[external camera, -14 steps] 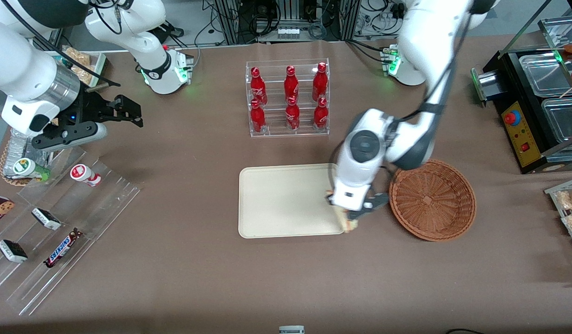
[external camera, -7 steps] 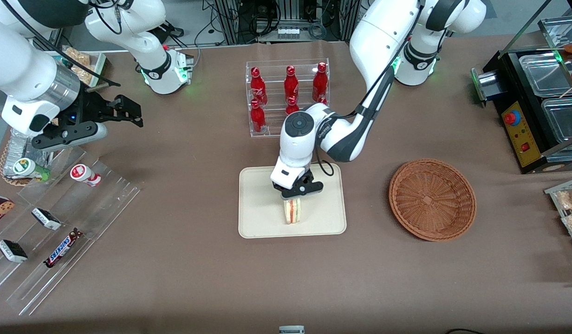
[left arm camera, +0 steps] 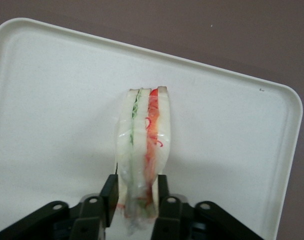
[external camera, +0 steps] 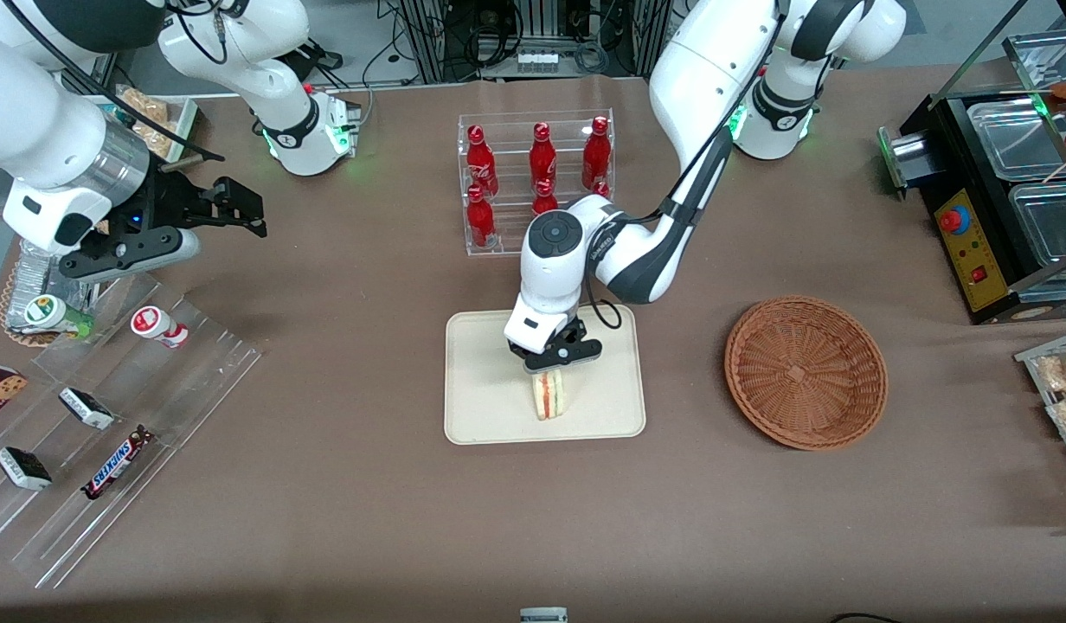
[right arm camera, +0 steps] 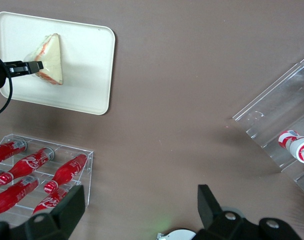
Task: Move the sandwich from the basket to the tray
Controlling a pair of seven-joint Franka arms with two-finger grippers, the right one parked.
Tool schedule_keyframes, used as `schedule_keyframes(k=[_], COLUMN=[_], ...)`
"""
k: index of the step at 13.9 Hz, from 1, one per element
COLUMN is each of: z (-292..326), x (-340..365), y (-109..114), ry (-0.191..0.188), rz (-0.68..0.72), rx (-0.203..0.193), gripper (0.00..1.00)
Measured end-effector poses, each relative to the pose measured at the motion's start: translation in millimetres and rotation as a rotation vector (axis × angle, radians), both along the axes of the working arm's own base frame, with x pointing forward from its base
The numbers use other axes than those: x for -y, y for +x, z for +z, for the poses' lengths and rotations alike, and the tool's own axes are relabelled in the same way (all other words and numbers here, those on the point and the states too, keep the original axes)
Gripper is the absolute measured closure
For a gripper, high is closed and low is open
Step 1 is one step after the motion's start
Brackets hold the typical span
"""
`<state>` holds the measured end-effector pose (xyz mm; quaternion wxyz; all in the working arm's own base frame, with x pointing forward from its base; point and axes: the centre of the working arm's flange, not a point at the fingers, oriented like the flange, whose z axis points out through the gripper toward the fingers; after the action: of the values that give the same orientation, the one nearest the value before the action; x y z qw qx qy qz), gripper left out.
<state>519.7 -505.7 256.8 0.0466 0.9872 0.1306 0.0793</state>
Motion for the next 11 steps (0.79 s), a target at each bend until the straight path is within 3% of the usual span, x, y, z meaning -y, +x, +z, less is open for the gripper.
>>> schedule_keyframes(k=[5,9,11], z=[91.4,188.0,206.3], x=[-6.1,-59.2,-97.6], y=[8.7,16.4,22.9], ry=[-0.006,0.041,0.086], rz=[0.025,0.031,0.039], rx=[0.023,0.0,-0.046], gripper=[0.04,0.0,0.0])
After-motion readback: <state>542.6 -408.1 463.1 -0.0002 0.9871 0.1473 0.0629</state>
